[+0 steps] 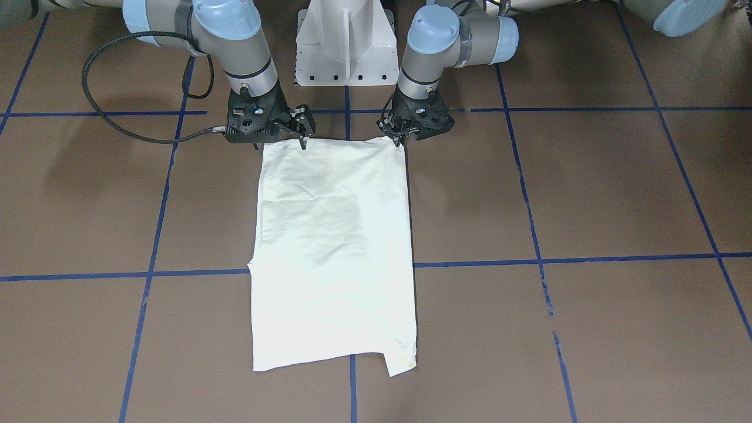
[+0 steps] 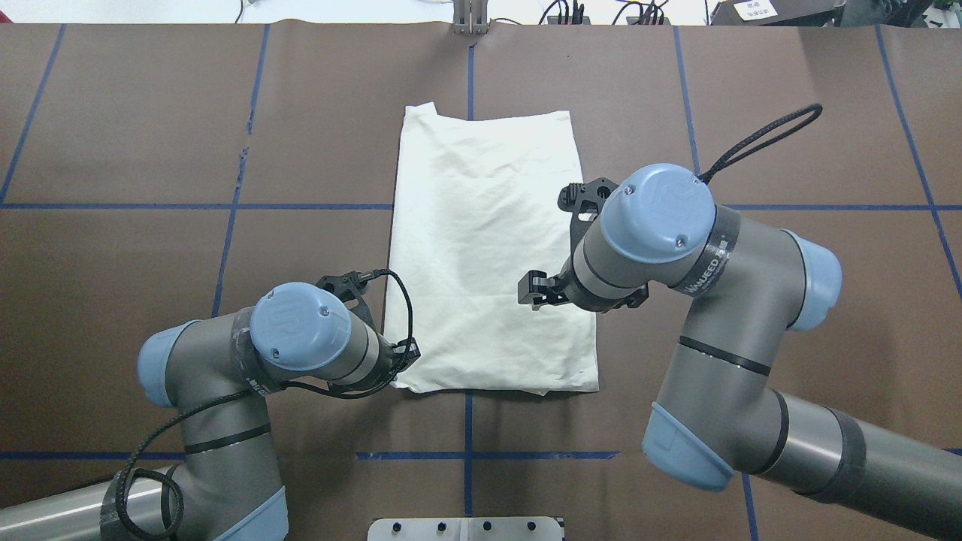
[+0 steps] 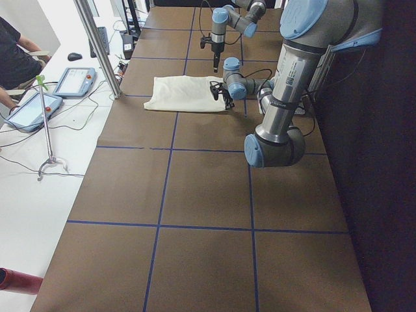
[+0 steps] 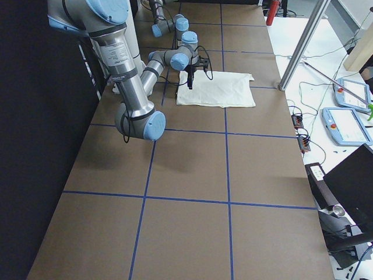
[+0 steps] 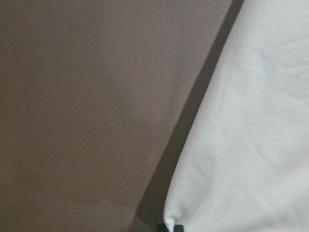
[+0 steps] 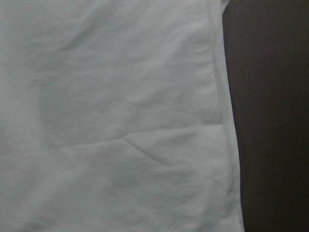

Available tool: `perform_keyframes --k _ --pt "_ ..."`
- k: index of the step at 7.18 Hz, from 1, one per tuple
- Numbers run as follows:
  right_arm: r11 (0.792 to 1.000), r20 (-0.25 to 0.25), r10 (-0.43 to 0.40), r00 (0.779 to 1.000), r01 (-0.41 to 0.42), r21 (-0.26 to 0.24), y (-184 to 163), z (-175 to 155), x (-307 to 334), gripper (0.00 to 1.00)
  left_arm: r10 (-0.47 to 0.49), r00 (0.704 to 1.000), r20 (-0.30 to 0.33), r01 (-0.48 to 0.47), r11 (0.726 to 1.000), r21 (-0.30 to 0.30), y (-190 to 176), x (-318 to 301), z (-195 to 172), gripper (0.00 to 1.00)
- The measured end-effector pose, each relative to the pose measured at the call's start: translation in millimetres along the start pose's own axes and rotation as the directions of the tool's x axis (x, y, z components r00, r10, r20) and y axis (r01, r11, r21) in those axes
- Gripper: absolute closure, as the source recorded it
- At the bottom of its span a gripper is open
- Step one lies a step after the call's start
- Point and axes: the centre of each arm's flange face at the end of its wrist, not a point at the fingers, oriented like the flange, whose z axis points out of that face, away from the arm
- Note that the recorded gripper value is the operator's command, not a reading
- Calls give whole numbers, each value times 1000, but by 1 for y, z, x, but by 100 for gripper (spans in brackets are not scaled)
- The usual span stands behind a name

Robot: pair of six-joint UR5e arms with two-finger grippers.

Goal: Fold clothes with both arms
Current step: 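Grasp the near corners of the folded shirt with both grippers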

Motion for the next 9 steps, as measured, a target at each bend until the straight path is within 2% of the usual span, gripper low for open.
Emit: perform_keyframes --k 1,2,4,5,6,9 --pt "990 17 140 990 -140 2 17 10 -3 0 3 1000 -1 -3 1000 0 0 0 0 100" --pt "967 22 252 967 -253 24 31 22 -5 0 5 1000 -2 -5 1000 -1 0 0 0 100" --pt "914 5 403 915 -403 58 44 48 -2 0 5 1000 -2 -5 1000 -1 0 0 0 100" --pt "894 -9 446 895 -444 66 47 59 1 0 5 1000 -2 -5 1000 -1 -1 0 0 100" --pt "883 -27 467 884 -464 72 50 68 7 0 5 1000 -3 -5 1000 1 -1 0 0 100" --pt "879 -63 475 878 -470 79 58 85 18 0 5 1000 -7 -5 1000 3 -2 1 -1 100"
